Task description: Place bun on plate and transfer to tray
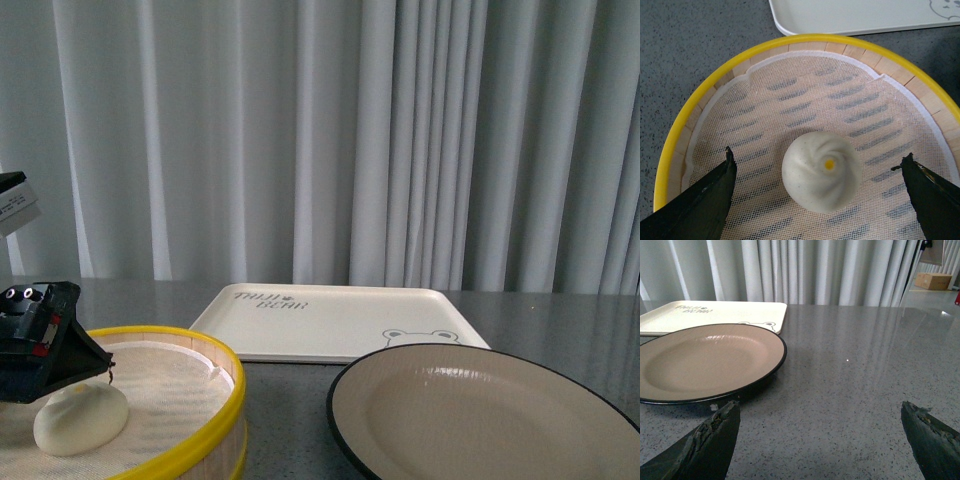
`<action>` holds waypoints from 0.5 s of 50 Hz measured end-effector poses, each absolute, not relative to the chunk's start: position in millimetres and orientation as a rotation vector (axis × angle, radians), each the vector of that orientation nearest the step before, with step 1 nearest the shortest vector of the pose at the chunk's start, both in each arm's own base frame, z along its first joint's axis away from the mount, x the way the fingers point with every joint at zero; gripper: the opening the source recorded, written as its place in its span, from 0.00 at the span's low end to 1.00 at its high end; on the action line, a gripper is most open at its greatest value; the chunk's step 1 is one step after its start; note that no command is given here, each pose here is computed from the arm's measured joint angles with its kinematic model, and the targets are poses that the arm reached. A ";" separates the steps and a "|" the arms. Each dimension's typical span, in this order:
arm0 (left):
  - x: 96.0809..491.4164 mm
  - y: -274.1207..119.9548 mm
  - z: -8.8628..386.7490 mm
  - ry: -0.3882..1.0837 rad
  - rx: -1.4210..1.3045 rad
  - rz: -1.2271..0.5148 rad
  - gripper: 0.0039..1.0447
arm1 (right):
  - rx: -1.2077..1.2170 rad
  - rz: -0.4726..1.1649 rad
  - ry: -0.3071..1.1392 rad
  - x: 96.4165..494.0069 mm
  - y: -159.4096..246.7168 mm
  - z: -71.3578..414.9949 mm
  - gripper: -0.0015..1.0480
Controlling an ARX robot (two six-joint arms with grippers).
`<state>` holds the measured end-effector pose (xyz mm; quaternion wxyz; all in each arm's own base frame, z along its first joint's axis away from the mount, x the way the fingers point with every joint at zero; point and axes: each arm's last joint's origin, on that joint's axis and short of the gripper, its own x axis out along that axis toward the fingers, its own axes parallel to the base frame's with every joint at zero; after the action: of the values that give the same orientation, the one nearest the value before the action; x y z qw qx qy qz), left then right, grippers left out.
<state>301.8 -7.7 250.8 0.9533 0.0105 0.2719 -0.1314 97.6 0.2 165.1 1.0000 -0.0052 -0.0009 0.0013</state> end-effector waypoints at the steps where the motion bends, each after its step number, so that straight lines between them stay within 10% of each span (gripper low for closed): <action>1: 302.7 -7.7 249.7 0.555 0.022 -0.260 0.94 | -0.010 0.003 -0.002 97.6 0.2 165.1 0.92; 25: 315.1 -18.0 235.9 0.554 0.083 -0.243 0.94 | -0.010 0.003 -0.002 97.6 0.2 165.1 0.92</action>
<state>315.1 -18.0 235.9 0.9538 0.0407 0.2726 -0.1196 97.6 0.2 165.1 1.0000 -0.0052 -0.0009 0.0013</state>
